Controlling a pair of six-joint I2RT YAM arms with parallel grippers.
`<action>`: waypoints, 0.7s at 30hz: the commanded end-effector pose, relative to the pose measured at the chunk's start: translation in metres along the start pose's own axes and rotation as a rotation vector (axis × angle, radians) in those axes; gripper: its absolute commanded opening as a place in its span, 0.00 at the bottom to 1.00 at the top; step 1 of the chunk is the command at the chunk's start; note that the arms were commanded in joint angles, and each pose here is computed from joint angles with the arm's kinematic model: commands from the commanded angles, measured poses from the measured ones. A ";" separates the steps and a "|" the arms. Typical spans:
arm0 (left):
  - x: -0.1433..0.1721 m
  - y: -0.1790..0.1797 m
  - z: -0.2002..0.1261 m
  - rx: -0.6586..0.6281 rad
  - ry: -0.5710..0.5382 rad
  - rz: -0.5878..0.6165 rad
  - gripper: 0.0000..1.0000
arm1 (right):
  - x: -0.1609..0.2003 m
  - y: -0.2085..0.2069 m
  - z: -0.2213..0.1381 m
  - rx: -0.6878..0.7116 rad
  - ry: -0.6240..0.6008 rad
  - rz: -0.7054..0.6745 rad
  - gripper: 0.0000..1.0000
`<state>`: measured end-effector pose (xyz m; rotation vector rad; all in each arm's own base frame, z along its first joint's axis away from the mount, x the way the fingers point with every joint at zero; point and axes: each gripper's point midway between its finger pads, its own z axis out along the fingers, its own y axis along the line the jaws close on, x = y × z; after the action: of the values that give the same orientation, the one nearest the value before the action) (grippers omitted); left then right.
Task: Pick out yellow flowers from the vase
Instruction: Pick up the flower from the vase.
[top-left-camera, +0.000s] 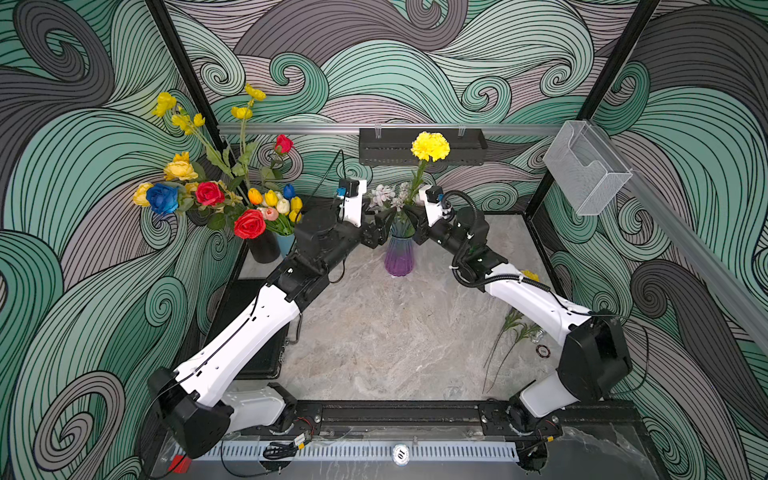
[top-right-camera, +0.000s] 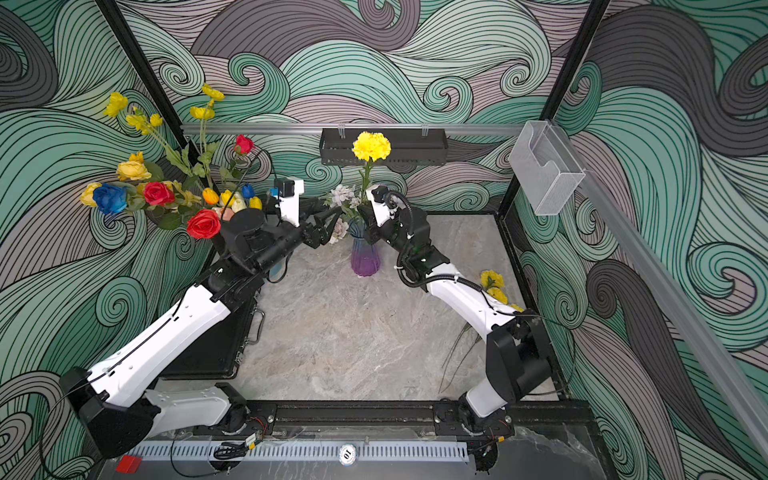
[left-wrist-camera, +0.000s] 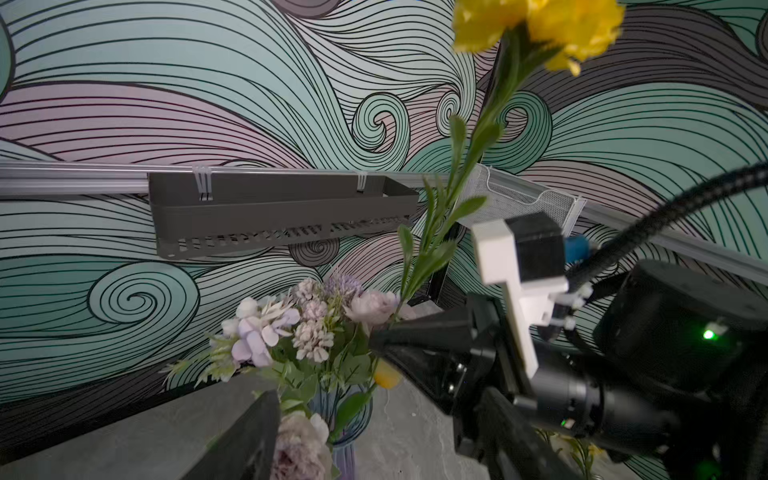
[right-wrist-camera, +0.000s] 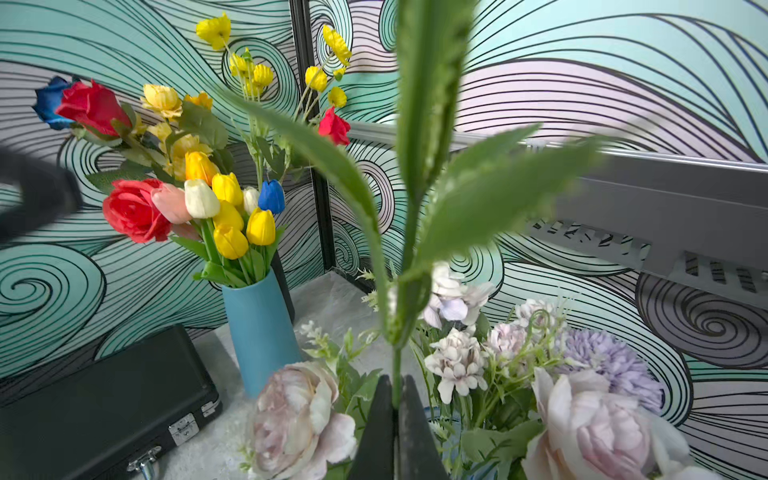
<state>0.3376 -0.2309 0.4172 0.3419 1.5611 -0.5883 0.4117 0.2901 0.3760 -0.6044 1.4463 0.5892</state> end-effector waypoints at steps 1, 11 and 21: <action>0.010 0.016 -0.010 -0.073 -0.031 -0.015 0.76 | -0.044 0.000 -0.016 0.026 -0.058 0.047 0.00; 0.078 0.043 -0.041 -0.182 0.025 -0.062 0.78 | -0.085 -0.006 -0.063 0.101 -0.086 0.111 0.00; 0.132 0.064 -0.066 -0.268 0.101 -0.065 0.84 | -0.059 -0.038 -0.116 0.231 0.007 0.277 0.00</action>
<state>0.3064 -0.1674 0.2764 0.1637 1.7413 -0.4306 0.3513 0.2008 0.4541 -0.3246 1.4904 0.6134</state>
